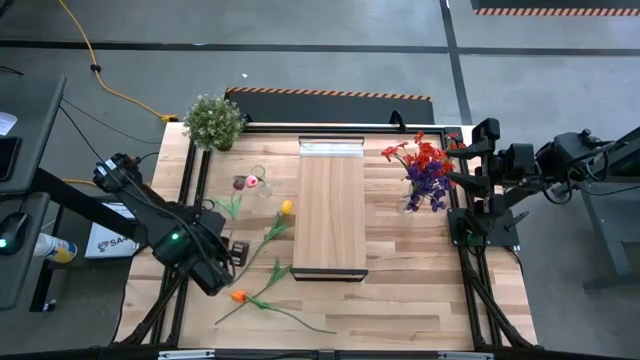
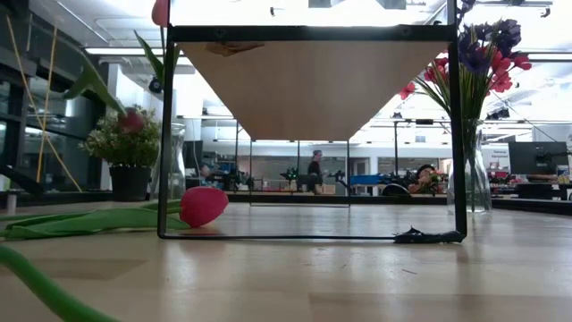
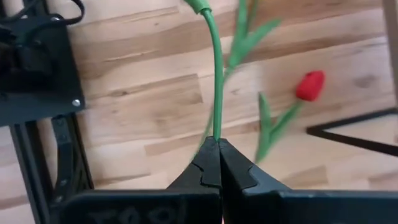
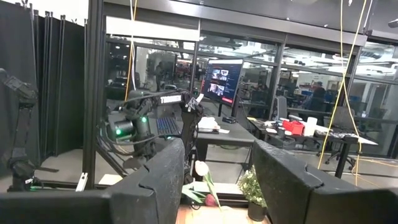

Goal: Pick and place flowers into a vace then onto a shelf
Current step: Put the dark red tulip into the left transparent vase

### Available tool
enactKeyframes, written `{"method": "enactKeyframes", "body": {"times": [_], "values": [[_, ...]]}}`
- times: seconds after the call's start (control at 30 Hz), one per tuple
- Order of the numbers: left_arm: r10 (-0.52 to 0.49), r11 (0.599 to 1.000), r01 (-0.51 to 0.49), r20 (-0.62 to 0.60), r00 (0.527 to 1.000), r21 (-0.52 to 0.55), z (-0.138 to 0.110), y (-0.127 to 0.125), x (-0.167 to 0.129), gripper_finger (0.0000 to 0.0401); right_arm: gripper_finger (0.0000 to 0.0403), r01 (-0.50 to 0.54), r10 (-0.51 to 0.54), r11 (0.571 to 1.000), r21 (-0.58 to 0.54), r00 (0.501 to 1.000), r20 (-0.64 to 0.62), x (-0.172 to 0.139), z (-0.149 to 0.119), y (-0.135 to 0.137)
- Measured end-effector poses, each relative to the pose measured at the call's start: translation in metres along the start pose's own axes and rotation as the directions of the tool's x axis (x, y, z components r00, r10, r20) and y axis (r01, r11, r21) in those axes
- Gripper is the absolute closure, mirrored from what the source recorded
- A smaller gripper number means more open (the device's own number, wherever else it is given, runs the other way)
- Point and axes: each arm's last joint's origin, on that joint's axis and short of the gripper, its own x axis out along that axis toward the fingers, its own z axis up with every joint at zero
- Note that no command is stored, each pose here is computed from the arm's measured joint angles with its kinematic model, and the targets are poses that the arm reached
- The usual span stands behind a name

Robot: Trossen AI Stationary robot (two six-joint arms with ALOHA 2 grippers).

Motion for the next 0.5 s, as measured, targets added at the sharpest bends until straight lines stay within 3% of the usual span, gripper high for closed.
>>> {"method": "enactKeyframes", "body": {"times": [0.5], "values": [[-0.140, 0.984, 0.152, -0.124, 0.982, 0.097, 0.008, -0.011, -0.039, 0.0380, 0.0222, 0.001, -0.001, 1.000, 0.000, 1.000, 0.001, 0.000, 0.000, 0.000]]}}
